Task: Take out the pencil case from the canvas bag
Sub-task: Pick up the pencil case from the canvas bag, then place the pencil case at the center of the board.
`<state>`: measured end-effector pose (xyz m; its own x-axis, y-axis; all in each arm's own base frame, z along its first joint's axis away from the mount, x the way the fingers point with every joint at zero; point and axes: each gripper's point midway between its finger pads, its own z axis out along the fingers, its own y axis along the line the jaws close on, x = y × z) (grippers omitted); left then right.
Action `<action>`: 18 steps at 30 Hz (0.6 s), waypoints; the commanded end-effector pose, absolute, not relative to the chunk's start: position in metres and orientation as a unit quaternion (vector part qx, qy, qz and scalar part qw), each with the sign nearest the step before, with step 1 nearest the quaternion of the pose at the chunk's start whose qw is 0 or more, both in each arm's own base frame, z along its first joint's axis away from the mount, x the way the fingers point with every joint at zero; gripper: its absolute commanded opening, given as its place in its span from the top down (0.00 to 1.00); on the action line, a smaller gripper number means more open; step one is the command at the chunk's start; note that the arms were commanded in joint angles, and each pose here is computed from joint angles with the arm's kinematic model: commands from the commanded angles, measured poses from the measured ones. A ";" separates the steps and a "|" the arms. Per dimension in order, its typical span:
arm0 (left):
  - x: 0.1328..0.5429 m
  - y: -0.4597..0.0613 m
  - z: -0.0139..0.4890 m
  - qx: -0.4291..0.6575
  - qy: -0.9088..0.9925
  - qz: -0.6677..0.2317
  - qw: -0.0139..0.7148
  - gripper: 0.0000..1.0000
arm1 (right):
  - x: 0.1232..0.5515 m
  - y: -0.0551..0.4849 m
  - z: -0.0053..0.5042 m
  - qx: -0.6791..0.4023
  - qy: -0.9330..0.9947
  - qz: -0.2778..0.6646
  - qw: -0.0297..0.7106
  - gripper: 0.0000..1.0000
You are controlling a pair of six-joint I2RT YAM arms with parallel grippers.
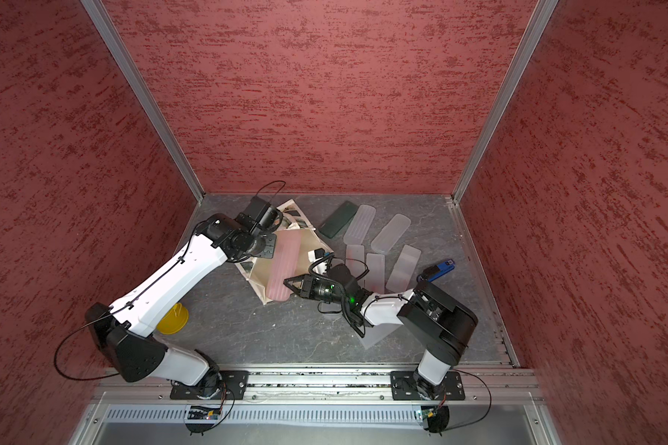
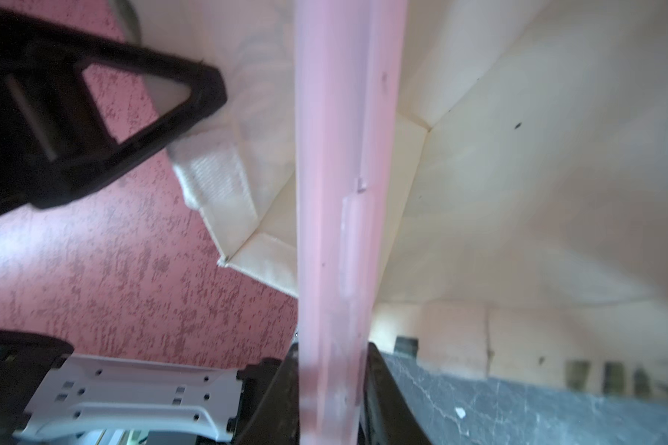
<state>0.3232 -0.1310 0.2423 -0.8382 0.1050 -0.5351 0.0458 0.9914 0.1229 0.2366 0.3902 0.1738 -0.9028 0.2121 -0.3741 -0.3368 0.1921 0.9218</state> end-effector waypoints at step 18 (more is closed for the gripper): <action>0.345 -0.069 0.317 -0.152 0.881 -0.087 0.439 1.00 | 0.203 0.340 0.190 -0.026 0.641 0.753 0.146 0.77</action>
